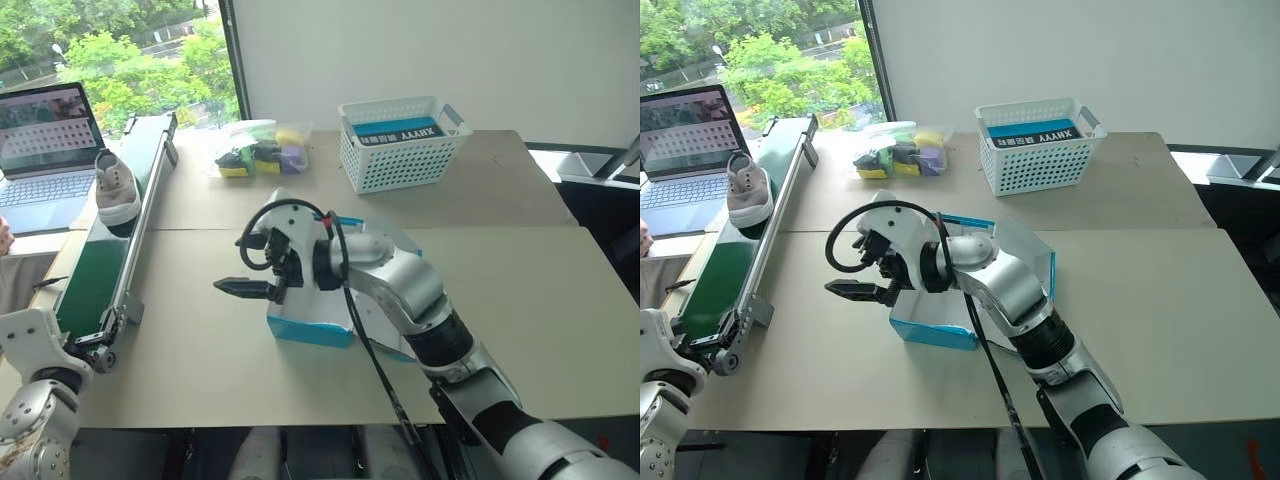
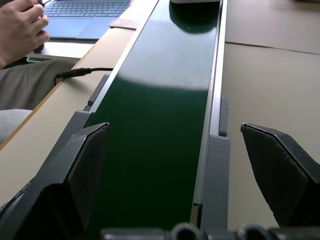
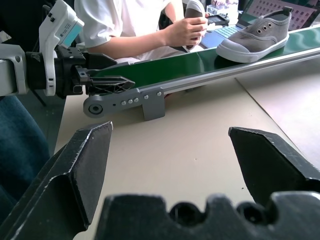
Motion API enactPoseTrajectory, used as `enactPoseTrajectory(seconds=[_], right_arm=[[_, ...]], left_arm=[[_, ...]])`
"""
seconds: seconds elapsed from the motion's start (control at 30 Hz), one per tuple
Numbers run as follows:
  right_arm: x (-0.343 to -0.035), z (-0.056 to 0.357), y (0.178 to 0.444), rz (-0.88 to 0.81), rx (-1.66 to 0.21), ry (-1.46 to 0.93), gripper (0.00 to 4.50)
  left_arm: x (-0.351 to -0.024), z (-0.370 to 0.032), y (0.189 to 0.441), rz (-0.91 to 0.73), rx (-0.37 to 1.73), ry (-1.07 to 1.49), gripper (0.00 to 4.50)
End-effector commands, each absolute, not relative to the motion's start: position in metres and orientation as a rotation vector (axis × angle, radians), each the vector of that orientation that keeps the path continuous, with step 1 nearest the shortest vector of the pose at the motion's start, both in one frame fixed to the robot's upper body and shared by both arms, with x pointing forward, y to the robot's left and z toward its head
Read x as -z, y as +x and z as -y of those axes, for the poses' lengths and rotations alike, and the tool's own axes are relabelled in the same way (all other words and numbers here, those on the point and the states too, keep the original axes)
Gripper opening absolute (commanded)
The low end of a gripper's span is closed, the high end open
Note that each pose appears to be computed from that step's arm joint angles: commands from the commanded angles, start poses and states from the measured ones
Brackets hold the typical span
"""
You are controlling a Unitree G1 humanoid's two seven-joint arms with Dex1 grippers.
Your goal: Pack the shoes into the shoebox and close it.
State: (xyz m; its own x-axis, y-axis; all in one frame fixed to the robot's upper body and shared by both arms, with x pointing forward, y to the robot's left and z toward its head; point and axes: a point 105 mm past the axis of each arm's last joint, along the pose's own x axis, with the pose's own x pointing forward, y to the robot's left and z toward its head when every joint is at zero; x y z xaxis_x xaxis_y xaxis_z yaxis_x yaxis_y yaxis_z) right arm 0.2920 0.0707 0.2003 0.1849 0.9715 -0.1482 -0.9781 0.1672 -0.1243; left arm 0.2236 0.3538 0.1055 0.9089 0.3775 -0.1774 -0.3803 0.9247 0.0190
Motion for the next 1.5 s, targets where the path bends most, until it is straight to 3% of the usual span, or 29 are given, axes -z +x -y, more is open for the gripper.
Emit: enactPoseTrajectory(seconds=[0.03,1.03,1.27,1.4,1.5], right_arm=[[-0.216,-0.069,0.294,0.032,-1.368,-0.191,4.45],[-0.223,-0.067,0.295,0.052,-1.343,-0.178,4.45],[-0.227,-0.065,0.297,0.062,-1.33,-0.169,4.5],[-0.228,-0.064,0.299,0.064,-1.322,-0.167,4.5],[-0.229,-0.064,0.301,0.064,-1.311,-0.162,4.5]], left_arm=[[-0.116,-0.359,0.224,-0.141,-0.408,0.008,4.5],[-0.097,-0.361,0.229,-0.188,-0.422,-0.039,4.5],[-0.1,-0.361,0.231,-0.168,-0.418,-0.051,2.97],[-0.101,-0.362,0.232,-0.164,-0.421,-0.053,2.53],[-0.113,-0.362,0.235,-0.105,-0.439,-0.06,2.53]])
